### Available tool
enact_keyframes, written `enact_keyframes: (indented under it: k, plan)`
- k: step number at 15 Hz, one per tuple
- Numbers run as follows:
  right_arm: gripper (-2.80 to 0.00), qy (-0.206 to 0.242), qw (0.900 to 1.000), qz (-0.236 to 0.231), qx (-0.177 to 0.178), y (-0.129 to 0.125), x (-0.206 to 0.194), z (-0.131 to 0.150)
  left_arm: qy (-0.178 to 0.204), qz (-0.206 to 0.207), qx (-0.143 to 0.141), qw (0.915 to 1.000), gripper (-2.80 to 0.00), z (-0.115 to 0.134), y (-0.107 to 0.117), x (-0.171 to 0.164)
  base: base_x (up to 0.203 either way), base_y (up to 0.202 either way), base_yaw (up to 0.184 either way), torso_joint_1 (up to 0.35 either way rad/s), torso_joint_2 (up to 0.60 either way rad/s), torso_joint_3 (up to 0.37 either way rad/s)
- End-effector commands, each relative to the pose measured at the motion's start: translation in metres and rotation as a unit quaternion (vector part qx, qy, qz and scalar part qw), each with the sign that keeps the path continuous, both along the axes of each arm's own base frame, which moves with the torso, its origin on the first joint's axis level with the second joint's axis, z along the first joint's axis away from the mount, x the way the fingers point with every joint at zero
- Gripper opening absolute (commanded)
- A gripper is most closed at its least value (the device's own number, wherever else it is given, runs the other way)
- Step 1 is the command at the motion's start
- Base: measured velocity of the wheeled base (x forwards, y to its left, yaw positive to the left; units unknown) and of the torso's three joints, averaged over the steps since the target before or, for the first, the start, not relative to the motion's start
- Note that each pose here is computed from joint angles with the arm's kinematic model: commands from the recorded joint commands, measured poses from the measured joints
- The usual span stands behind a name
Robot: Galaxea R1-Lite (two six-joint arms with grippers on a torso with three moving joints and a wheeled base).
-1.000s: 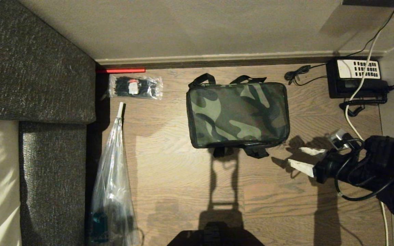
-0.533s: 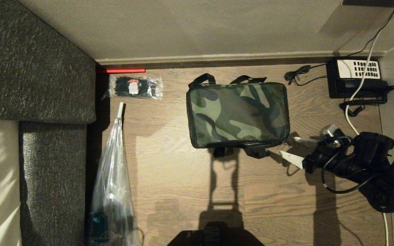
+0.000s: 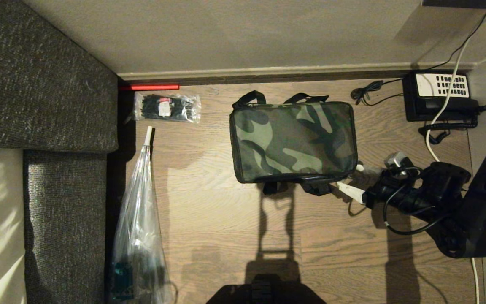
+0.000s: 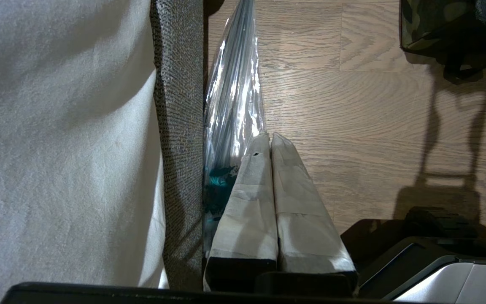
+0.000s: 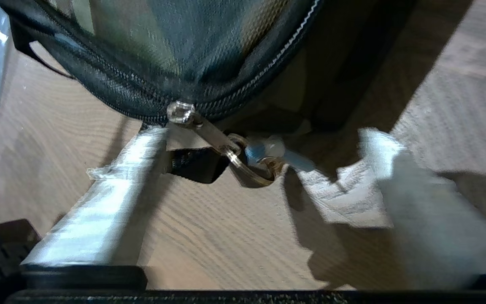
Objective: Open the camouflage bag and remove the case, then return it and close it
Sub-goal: Open the top of the storage box
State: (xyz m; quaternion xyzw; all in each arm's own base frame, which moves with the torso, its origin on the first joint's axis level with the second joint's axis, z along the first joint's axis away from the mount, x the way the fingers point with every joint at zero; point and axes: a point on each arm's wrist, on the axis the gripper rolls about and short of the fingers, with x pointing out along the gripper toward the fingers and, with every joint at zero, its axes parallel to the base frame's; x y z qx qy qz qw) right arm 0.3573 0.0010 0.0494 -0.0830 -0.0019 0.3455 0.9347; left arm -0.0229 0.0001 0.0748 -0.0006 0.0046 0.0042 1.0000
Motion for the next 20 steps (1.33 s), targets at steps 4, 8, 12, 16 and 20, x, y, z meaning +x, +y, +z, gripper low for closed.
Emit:
enact_keyframes:
  k: [4, 8, 12, 16, 20]
  plan:
    - [-2.8, -0.006, 1.0, 0.003, -0.015, 0.0, 0.004, -0.01, -0.001, 0.0, 0.0, 1.0, -2.8, 0.0, 0.0, 0.0, 0.0, 0.0, 0.0, 0.0, 0.0, 0.0]
    - [-2.8, 0.004, 1.0, 0.001, -0.014, 0.0, 0.004, -0.017, -0.001, 0.0, 0.0, 1.0, -2.8, 0.0, 0.0, 0.0, 0.0, 0.0, 0.0, 0.0, 0.0, 0.0]
    - [-2.8, 0.008, 1.0, 0.001, -0.014, -0.001, 0.001, -0.016, -0.001, 0.0, 0.0, 1.0, -2.8, 0.0, 0.0, 0.0, 0.0, 0.0, 0.0, 0.0, 0.0, 0.0]
    - [-2.8, -0.003, 1.0, -0.007, -0.014, -0.005, -0.001, -0.007, -0.001, 0.0, 0.0, 1.0, -2.8, 0.0, 0.0, 0.0, 0.0, 0.0, 0.0, 0.0, 0.0, 0.0]
    - [-2.8, -0.022, 1.0, -0.015, -0.013, -0.016, -0.005, 0.009, 0.0, 0.0, 0.0, 1.0, -2.8, 0.0, 0.0, 0.0, 0.0, 0.0, 0.0, 0.0, 0.0, 0.0]
